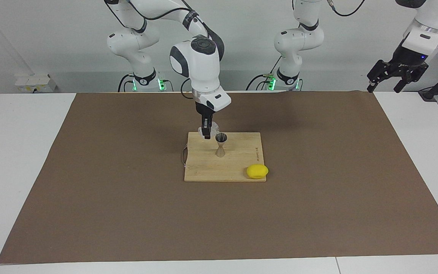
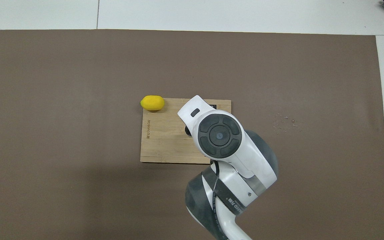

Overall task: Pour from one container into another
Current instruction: 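Tilt the glass cup with the right gripper above the metal cup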

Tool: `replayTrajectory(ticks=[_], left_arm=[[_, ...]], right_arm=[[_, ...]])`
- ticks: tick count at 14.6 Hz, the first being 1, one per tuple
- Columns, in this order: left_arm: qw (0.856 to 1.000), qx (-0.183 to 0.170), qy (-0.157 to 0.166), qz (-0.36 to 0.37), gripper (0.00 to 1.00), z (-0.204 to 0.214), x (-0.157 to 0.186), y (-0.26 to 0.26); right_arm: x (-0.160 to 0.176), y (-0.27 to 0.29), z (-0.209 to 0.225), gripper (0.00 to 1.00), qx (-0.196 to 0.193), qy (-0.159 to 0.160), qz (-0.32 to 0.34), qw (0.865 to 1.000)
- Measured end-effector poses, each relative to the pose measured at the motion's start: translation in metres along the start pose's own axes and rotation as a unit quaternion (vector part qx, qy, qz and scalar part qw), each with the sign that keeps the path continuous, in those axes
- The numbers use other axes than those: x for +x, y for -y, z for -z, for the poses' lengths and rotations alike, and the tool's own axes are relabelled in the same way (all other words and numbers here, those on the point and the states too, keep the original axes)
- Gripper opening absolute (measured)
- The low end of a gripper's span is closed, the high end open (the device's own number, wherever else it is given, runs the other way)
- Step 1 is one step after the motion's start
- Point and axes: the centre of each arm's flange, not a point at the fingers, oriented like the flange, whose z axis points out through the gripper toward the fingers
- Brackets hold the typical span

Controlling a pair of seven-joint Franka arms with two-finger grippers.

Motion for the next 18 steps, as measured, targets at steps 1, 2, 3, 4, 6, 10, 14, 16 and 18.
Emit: replayTrajectory(ticks=[1, 2, 3, 4, 6, 10, 14, 16, 18], left_arm=[[1.0, 0.003, 0.005, -0.005, 1.0, -0.004, 0.003, -0.003], [1.0, 0.007, 0.01, -0.008, 1.0, -0.006, 0.005, -0.006], [1.0, 0.008, 0.016, -0.01, 1.0, -0.007, 0.007, -0.008], [1.0, 0.008, 0.024, -0.012, 1.0, -0.006, 0.006, -0.01], [0.999, 0.006, 0.045, -0.015, 1.0, -0.004, 0.001, -0.014], [0.999, 0.007, 0.05, -0.005, 1.0, -0.002, 0.002, -0.046], [0.998, 0.008, 0.057, -0.011, 1.0, -0.004, 0.002, -0.073], [0.999, 0.008, 0.053, -0.01, 1.0, 0.001, 0.0, -0.072], [0.999, 0.008, 0.053, -0.008, 1.0, 0.001, -0.001, -0.069]], right_arm=[[0.005, 0.0, 0.003, 0.51, -0.004, 0.011, 0.009, 1.0], [0.008, -0.002, 0.007, 0.51, -0.01, 0.018, 0.014, 1.0], [0.009, -0.005, 0.01, 0.51, -0.016, 0.022, 0.016, 0.999], [0.01, -0.007, 0.011, 0.51, -0.018, 0.024, 0.017, 0.999], [0.011, -0.008, 0.011, 0.51, -0.019, 0.025, 0.018, 0.999], [0.012, -0.009, 0.01, 0.51, -0.025, 0.032, 0.024, 0.999], [0.012, -0.009, 0.01, 0.51, -0.027, 0.038, 0.027, 0.999], [0.012, -0.009, 0.01, 0.51, -0.028, 0.038, 0.018, 0.999], [0.01, -0.011, 0.01, 0.51, -0.028, 0.038, 0.001, 0.999]])
